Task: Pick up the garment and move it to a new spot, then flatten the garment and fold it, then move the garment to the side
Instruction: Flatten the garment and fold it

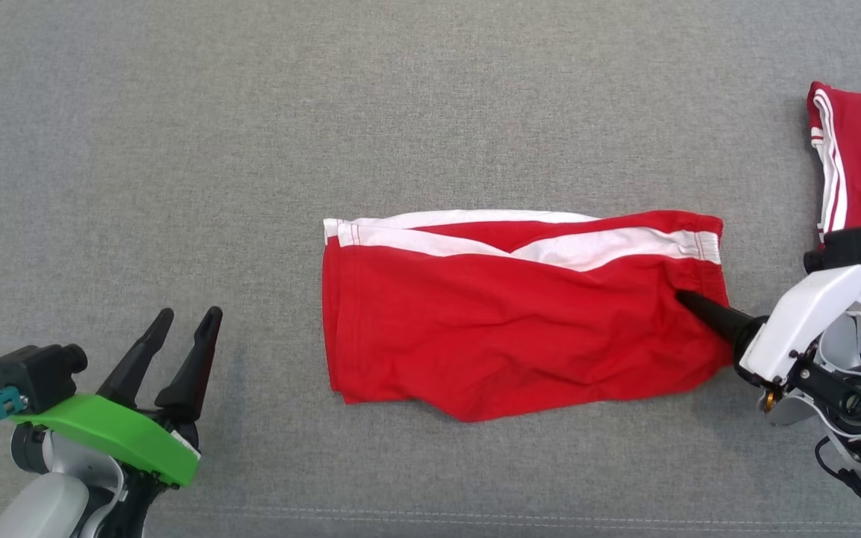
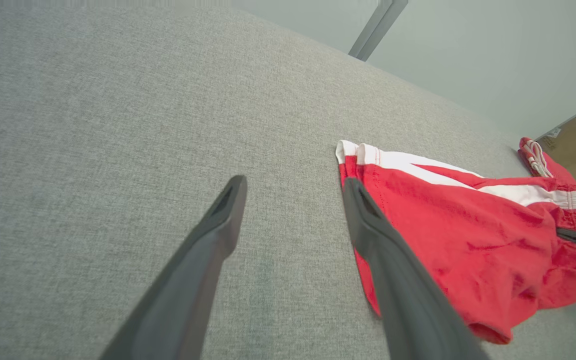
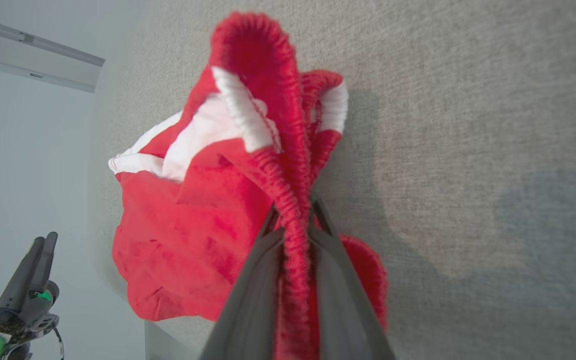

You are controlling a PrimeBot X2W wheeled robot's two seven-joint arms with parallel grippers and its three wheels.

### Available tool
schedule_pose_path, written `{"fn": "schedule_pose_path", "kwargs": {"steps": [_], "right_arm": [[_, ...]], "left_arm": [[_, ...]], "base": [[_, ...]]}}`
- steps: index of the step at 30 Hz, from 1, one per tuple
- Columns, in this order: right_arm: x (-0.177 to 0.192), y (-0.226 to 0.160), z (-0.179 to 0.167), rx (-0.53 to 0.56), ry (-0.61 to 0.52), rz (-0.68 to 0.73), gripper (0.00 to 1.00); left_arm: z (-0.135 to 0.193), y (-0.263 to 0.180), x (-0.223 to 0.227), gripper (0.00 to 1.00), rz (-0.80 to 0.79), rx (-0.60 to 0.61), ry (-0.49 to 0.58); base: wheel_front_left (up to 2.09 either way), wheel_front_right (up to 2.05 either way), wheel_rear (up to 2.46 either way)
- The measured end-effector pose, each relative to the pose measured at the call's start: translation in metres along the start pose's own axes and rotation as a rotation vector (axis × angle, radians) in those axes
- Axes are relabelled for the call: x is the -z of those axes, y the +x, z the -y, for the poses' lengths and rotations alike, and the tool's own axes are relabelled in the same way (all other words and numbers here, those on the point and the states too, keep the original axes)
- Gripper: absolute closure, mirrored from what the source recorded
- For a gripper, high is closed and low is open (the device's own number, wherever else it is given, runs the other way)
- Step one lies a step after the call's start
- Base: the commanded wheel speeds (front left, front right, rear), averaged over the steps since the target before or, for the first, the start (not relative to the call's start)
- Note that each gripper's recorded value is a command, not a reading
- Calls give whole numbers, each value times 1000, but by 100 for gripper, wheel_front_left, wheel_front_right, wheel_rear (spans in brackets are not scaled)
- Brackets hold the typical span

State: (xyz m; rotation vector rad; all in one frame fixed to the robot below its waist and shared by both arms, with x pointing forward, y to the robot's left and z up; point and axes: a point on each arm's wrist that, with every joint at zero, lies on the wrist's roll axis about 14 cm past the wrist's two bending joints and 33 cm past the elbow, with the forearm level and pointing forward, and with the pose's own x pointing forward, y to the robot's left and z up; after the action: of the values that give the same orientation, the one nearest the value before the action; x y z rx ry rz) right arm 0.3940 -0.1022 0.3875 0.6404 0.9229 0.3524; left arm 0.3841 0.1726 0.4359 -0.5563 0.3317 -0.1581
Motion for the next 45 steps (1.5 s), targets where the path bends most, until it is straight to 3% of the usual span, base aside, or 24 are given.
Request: {"fn": "schedule_pose_path", "kwargs": {"steps": [1,2,3,13,14,15,16,23,29,33,42,45], "right_arm": [[1,0,1,3,1,0,50],[2,0,2,6,-2,0,10],[2,0,1,6,-6,4,0],[9,6,-1,10,-11,8,0],[10,7,-1,12,-7,8,13],[10,8,-1,11,1,17,85],[9,9,-3,9,15,31,100],[-2,3,6,23,133,112,100],[-30,-31,50,134,147,210,100],[-39,-48,55,139,155,241,100],[-12,-39,-70,-255,99,88,100],[4,-34,-97,-327,81,24,100]], "left_arm": [[0,0,-1,0,6,1,0],[1,0,-3,0,17,0,-1],[3,0,-4,0,22,6,-3],[15,0,-13,0,69,34,8],[15,-1,-14,0,72,32,13],[14,-2,-16,0,79,29,17],[13,-3,-17,0,83,25,24],[16,-10,-25,0,117,26,69],[13,-22,-29,0,144,5,76],[15,-31,-26,0,152,-1,57],[15,-51,-27,0,193,-29,30],[18,-53,-27,0,195,-21,26]], "base": [[0,0,0],[0,0,0],[0,0,0],[0,0,0],[0,0,0],[0,0,0],[0,0,0],[0,0,0],[0,0,0],[0,0,0],[0,0,0],[0,0,0]]}}
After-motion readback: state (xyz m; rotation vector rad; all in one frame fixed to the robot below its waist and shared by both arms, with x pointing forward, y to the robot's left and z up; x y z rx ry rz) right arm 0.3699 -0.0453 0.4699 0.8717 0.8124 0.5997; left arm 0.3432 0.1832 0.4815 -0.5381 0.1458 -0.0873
